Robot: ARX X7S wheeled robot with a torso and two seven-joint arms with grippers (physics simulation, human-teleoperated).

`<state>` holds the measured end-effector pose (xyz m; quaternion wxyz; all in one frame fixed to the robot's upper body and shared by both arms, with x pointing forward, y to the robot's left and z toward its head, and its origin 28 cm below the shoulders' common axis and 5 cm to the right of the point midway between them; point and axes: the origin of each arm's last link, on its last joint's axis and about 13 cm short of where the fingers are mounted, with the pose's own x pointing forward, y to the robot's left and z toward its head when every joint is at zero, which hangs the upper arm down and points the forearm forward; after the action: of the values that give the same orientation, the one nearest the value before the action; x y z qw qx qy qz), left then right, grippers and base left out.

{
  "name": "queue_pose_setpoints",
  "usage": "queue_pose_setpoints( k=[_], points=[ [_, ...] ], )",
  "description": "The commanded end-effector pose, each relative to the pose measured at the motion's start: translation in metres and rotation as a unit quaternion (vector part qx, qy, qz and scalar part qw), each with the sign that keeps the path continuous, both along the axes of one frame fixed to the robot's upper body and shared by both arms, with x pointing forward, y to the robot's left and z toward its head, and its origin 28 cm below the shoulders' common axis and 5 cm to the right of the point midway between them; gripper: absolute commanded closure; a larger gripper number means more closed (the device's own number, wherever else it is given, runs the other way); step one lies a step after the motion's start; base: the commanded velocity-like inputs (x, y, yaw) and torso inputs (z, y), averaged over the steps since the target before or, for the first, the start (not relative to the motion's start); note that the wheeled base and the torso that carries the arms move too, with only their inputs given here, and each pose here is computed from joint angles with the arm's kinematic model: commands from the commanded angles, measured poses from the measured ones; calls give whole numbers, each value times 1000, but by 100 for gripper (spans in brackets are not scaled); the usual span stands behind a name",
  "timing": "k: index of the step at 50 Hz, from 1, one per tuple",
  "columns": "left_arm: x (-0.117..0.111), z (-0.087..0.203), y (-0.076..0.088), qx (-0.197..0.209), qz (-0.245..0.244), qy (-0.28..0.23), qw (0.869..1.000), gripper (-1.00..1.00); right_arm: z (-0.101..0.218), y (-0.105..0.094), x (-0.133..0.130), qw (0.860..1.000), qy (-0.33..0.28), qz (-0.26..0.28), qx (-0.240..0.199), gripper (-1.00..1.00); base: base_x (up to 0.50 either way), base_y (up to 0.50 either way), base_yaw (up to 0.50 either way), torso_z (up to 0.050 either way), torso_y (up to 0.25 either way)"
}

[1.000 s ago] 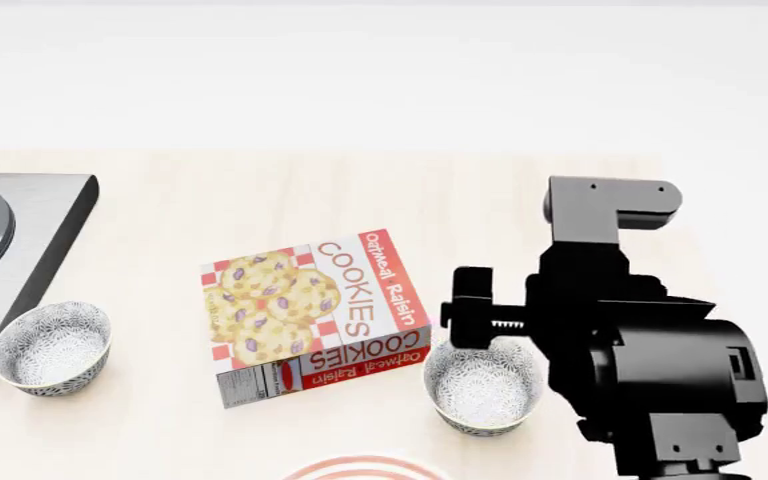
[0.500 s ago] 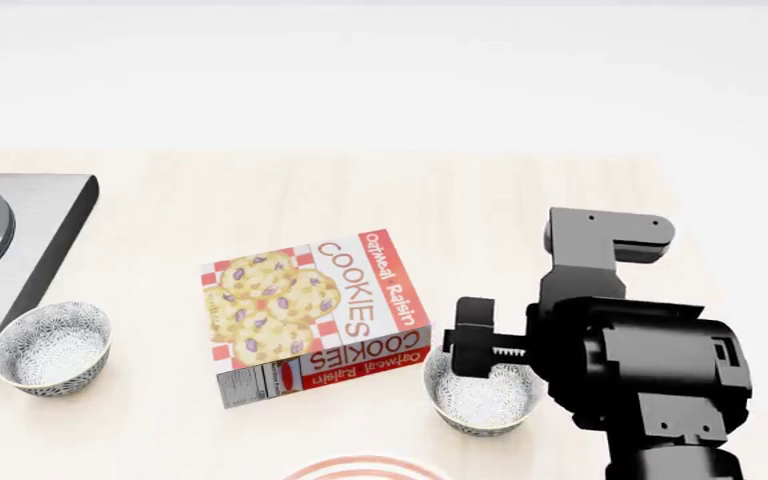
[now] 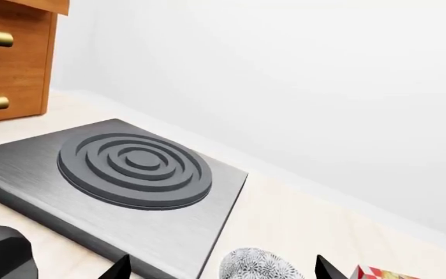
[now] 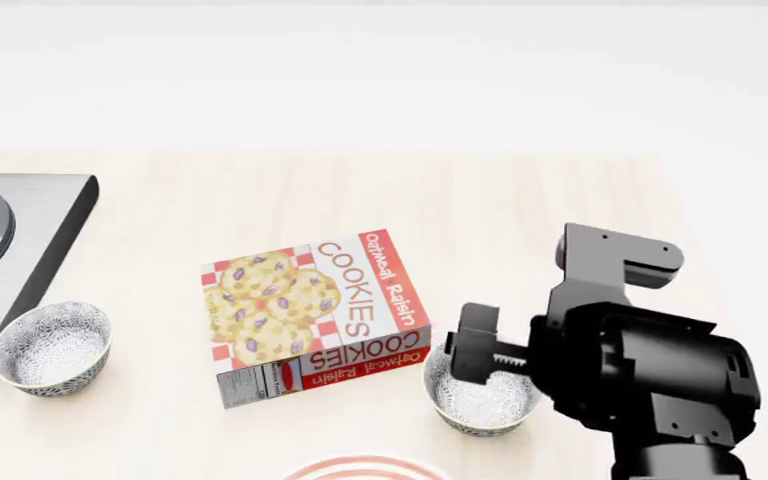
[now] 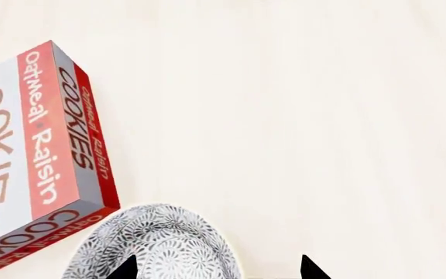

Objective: Pick the akita bowl next to the plate and place it on the plate.

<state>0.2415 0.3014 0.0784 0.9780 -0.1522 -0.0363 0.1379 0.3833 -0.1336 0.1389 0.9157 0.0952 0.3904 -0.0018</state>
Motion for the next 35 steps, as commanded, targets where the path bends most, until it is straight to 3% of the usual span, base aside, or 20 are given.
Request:
queue_pose_setpoints(
  k=[1, 35],
  points=[
    [0, 0, 0, 0, 0, 0, 1000, -100, -7, -1, -1, 1000, 7, -12, 25, -100, 0, 0, 0, 0, 0],
    [0, -1, 0, -1, 1, 0, 1000, -100, -27, 0, -2, 999, 22, -6, 28, -100, 0, 0, 0, 0, 0]
  ],
)
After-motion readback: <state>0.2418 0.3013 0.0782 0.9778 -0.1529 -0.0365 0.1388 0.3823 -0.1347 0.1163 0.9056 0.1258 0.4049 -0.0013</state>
